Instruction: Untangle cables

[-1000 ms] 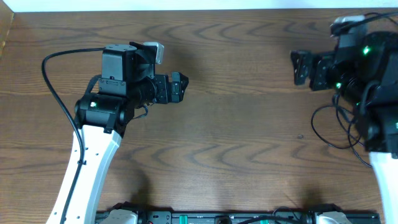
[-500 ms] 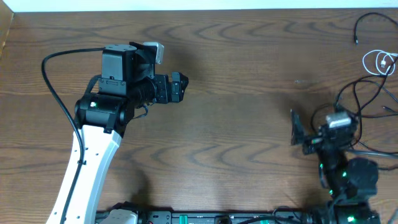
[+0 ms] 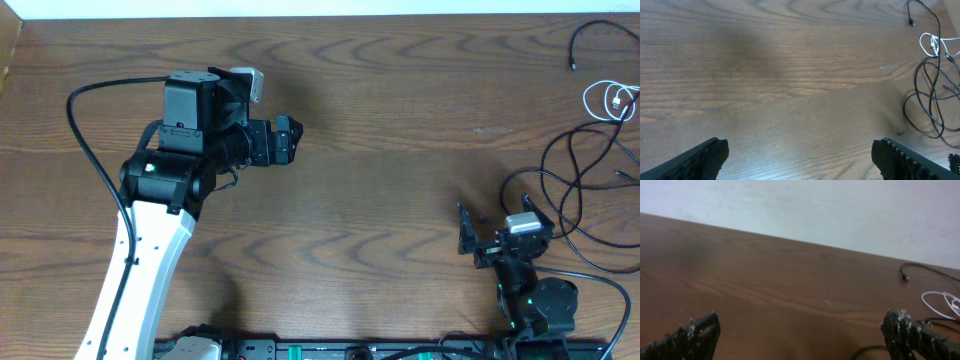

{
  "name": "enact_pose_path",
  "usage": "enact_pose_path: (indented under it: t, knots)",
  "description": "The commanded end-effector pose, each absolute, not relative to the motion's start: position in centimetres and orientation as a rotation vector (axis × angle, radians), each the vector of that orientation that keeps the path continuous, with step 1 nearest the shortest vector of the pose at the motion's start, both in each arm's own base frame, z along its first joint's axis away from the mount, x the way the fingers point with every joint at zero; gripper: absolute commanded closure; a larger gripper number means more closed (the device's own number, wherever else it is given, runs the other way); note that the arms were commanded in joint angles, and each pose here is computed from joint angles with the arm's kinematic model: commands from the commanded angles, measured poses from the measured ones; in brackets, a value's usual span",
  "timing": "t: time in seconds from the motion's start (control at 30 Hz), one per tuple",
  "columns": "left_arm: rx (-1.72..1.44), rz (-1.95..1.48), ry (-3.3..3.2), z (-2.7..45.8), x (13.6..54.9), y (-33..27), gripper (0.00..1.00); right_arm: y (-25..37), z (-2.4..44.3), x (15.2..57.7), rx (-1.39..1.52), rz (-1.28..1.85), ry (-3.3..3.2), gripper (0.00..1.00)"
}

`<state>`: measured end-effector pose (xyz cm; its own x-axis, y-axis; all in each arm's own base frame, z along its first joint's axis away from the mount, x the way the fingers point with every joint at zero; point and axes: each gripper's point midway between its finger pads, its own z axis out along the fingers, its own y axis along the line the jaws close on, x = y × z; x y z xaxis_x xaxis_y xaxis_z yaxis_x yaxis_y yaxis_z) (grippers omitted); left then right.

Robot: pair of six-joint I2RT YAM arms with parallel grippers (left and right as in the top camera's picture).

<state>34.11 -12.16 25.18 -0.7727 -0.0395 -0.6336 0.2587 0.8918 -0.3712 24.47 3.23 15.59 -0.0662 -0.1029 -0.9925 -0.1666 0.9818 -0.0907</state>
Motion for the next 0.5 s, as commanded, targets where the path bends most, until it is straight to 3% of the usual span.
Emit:
enact_pose_path:
  t: [0.0,0.47]
  knots:
    - [0.167,-0.575,2.378,25.52,34.24,-12.07,0.03,2.86,15.81,24.45,-0.194,0.034,1.628,0.01]
    - [0.167,-0.575,2.378,25.52,34.24,-12.07,0.03,2.84,15.78,24.45,-0.194,0.033,1.629,0.01]
